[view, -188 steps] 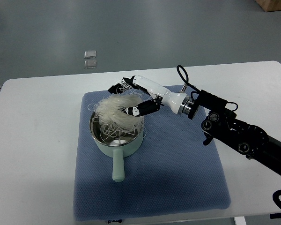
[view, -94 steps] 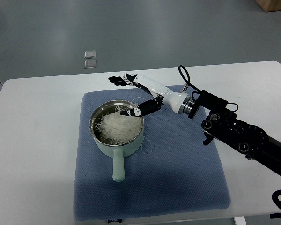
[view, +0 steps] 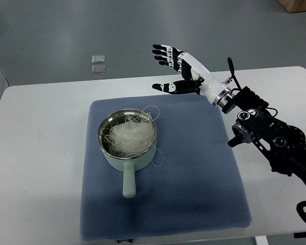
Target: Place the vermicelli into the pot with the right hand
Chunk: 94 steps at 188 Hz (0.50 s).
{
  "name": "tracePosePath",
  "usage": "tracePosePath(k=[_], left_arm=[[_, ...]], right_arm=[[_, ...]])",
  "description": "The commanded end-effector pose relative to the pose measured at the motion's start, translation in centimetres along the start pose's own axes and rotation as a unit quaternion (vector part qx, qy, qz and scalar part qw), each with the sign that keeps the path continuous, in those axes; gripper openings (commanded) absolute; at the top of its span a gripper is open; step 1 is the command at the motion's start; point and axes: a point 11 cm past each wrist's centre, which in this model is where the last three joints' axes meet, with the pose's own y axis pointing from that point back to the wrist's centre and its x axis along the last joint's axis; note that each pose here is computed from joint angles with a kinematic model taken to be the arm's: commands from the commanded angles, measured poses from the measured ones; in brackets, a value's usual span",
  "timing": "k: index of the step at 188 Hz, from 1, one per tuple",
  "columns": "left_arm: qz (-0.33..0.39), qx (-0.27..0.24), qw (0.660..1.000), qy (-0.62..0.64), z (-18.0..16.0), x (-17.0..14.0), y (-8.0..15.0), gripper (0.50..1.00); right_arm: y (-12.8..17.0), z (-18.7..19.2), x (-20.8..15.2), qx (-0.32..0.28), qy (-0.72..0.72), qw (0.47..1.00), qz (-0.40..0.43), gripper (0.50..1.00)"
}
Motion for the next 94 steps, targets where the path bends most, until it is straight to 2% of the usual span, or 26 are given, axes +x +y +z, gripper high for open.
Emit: tracePosePath(k=[1, 36, 94], left_arm=[[0.000, 0.000, 1.000, 0.001, 0.0, 0.0, 0.0, 1.000], [0.000, 0.000, 1.000, 0.001, 0.0, 0.0, 0.0, 1.000], [0.000, 0.000, 1.000, 0.001, 0.0, 0.0, 0.0, 1.000]], right_arm=[[0.6, 1.5, 2.5, -0.021, -0.038, 0.997, 0.059, 0.897], [1.9, 3.6, 4.6, -0.052, -0.102, 0.986, 0.121, 0.897], [2.8, 5.3, 5.8, -0.089, -0.213, 0.955, 0.187, 0.897]])
